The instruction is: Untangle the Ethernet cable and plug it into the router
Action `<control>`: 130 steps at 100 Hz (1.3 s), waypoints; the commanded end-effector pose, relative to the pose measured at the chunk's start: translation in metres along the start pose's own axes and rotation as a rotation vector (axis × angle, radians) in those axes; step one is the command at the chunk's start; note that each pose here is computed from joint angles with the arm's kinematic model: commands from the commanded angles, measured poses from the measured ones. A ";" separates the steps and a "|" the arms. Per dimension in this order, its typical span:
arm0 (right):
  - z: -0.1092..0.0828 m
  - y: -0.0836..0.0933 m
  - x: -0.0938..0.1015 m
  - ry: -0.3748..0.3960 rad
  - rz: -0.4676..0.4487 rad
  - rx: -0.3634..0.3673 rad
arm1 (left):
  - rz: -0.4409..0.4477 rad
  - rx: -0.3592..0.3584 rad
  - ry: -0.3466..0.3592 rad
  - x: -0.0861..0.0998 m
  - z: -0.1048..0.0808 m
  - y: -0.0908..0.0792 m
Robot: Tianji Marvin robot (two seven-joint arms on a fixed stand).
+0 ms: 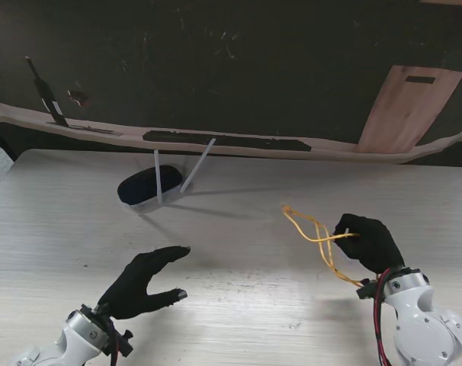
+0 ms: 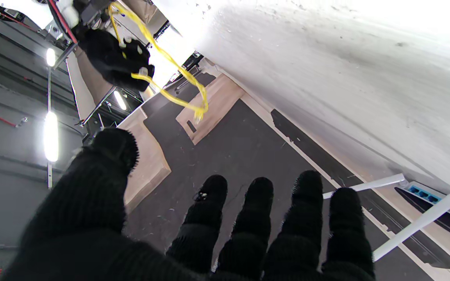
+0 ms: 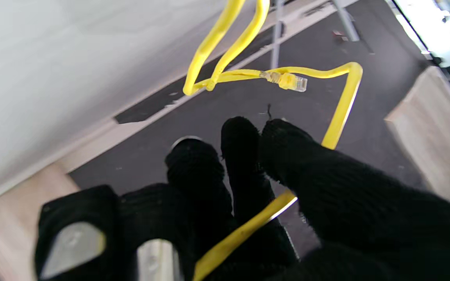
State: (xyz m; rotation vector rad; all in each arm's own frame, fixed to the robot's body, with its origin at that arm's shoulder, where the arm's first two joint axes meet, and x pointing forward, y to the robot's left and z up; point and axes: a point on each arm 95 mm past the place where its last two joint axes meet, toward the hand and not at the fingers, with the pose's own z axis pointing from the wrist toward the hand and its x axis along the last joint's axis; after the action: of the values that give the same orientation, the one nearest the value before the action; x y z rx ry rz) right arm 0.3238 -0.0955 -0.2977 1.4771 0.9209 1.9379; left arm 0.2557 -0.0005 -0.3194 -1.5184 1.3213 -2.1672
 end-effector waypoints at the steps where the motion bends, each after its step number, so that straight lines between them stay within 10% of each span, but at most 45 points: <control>1: 0.015 -0.001 0.032 0.092 0.046 -0.004 | -0.006 -0.027 -0.001 0.001 0.001 0.003; 63: 0.054 -0.062 0.156 0.255 0.506 0.132 | -0.140 -0.032 0.054 0.007 0.022 0.022; 130: 0.030 -0.109 0.183 0.409 0.510 0.315 | -0.379 0.123 0.172 0.012 0.029 0.028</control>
State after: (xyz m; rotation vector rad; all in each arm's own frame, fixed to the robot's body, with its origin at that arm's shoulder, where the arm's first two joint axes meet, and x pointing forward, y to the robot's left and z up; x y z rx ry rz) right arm 0.3089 0.1138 -0.2618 1.6409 1.1011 2.6332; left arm 0.2664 -0.0354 -0.3310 -1.6630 0.9875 -2.5801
